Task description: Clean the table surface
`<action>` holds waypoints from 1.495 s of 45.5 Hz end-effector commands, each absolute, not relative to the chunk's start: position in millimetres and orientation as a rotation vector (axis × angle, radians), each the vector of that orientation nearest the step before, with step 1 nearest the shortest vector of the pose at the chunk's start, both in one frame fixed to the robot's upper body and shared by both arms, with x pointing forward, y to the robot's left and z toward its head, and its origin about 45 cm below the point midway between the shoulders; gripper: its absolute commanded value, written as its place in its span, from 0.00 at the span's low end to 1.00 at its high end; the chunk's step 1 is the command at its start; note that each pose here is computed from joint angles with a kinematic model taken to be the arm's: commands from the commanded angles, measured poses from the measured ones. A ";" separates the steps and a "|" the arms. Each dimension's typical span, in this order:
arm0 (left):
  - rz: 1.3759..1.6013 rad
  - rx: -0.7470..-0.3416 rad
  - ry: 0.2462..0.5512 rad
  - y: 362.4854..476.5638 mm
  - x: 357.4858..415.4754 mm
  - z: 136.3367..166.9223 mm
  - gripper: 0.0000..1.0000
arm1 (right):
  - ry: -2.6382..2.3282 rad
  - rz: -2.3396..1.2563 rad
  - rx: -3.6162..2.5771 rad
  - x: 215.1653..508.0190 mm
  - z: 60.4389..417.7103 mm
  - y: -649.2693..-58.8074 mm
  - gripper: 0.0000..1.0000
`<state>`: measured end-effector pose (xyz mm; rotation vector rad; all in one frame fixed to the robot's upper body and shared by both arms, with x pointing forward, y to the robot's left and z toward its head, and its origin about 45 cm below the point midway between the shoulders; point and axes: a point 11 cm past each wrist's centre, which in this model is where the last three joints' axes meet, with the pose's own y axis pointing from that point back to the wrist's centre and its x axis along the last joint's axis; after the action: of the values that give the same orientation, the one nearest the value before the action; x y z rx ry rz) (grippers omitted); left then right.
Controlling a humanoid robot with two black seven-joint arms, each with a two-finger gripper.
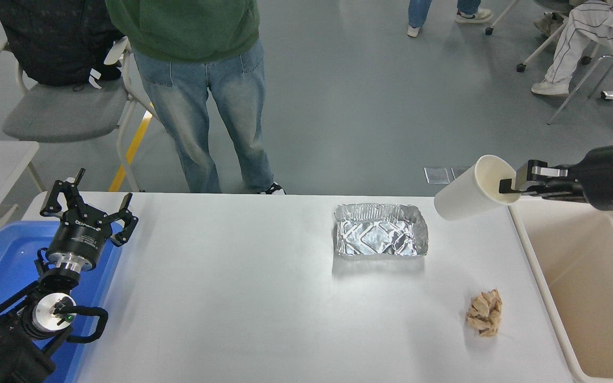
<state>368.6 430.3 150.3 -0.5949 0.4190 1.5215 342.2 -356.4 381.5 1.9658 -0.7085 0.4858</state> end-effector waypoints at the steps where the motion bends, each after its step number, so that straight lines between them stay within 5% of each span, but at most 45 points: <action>1: 1.522 -0.595 0.418 430.6 368.6 150.4 0.99 | -0.834 0.446 1.887 327.9 397.9 -407.3 0.00; 22: 1.521 -0.593 0.419 430.3 368.5 150.2 0.99 | -1.138 0.339 1.757 335.1 394.3 -512.2 0.00; 68: 1.521 -0.595 0.419 429.8 368.5 150.0 0.99 | -1.292 0.143 1.195 290.8 167.7 -646.9 0.00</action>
<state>368.5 430.1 150.2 -0.5941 0.4188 1.5211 310.0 -630.1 211.8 1.3651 -1.2899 0.1468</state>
